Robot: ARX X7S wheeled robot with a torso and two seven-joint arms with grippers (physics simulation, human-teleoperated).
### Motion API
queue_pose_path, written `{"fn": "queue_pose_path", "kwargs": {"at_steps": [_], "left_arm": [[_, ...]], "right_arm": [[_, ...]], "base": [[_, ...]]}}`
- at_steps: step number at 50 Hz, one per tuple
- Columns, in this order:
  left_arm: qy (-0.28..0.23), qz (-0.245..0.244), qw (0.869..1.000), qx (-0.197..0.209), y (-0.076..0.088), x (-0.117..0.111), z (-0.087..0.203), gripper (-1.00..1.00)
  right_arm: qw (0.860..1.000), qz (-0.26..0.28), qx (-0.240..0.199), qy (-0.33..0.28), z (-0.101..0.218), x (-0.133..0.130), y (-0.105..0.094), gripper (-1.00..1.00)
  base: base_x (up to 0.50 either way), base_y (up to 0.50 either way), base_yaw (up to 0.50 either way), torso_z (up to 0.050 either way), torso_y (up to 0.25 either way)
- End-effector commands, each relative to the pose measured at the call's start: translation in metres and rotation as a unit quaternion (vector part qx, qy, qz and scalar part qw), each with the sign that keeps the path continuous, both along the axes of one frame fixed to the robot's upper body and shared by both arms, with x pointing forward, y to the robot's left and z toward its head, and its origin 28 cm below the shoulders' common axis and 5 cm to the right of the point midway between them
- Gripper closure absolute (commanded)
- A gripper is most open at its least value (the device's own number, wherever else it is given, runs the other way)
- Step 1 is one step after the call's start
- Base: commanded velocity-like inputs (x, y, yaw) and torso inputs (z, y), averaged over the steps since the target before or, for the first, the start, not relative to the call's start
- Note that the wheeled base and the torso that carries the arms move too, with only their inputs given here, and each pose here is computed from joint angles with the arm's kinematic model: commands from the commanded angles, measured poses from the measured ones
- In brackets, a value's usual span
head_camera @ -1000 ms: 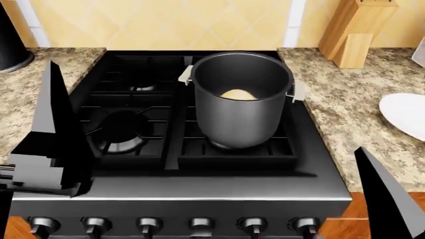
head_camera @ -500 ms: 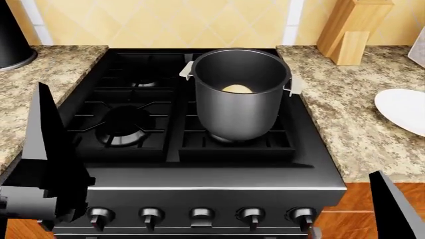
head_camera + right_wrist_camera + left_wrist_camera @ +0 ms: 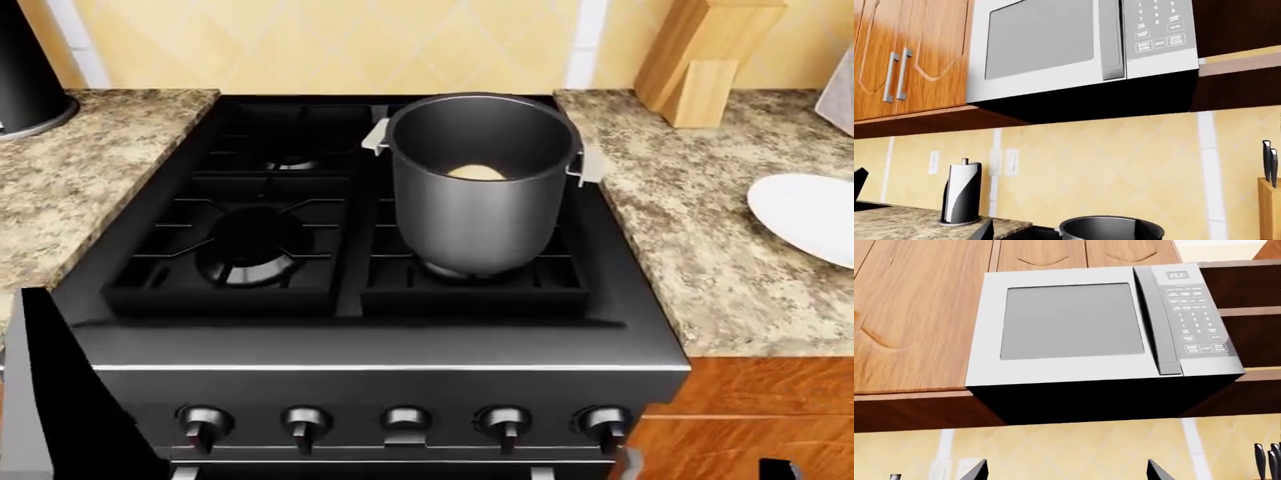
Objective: Frozen meat rests on a plate on the counter. Retrieve the meat and place it in a pot on a burner. Then turn the burner on.
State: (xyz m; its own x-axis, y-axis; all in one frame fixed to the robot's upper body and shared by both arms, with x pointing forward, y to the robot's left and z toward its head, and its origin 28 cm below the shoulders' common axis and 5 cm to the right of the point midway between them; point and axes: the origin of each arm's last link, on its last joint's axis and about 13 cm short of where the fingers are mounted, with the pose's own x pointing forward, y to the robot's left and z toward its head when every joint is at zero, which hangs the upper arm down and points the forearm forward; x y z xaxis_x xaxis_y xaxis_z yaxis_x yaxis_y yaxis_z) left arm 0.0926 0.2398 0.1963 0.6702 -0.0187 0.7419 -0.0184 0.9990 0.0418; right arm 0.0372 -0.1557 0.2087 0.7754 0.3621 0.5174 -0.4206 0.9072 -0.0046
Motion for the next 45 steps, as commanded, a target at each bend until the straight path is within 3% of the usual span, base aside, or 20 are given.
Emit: {"fn": "queue_pose_path", "kwargs": {"at_steps": [1,18,26,45], "left_arm": [[-0.009,0.016,1.0,-0.006,0.0,-0.012,-0.012,-1.0],[-0.015,0.017,1.0,-0.009,-0.014,-0.026,-0.019,-1.0],[-0.023,0.022,0.999,-0.006,-0.016,-0.027,-0.018,-1.0],[-0.063,0.019,0.997,0.026,-0.022,-0.027,-0.015,-1.0]], "right_arm": [[1.0,0.005,0.025,-0.011,-0.012,-0.006,0.006,-1.0],[1.0,-0.002,0.023,-0.01,-0.017,-0.003,0.004,-1.0],[1.0,-0.016,-0.002,0.011,-0.014,-0.007,0.002,-1.0],[0.999,-0.03,-0.009,0.04,-0.016,-0.013,-0.006,-1.0]], "base": [[-0.24,0.0,0.0,0.0,0.0],[-0.14,0.0,0.0,0.0,0.0],[0.0,0.0,0.0,-0.05,0.0],[0.0,0.0,0.0,-0.05,0.0]]}}
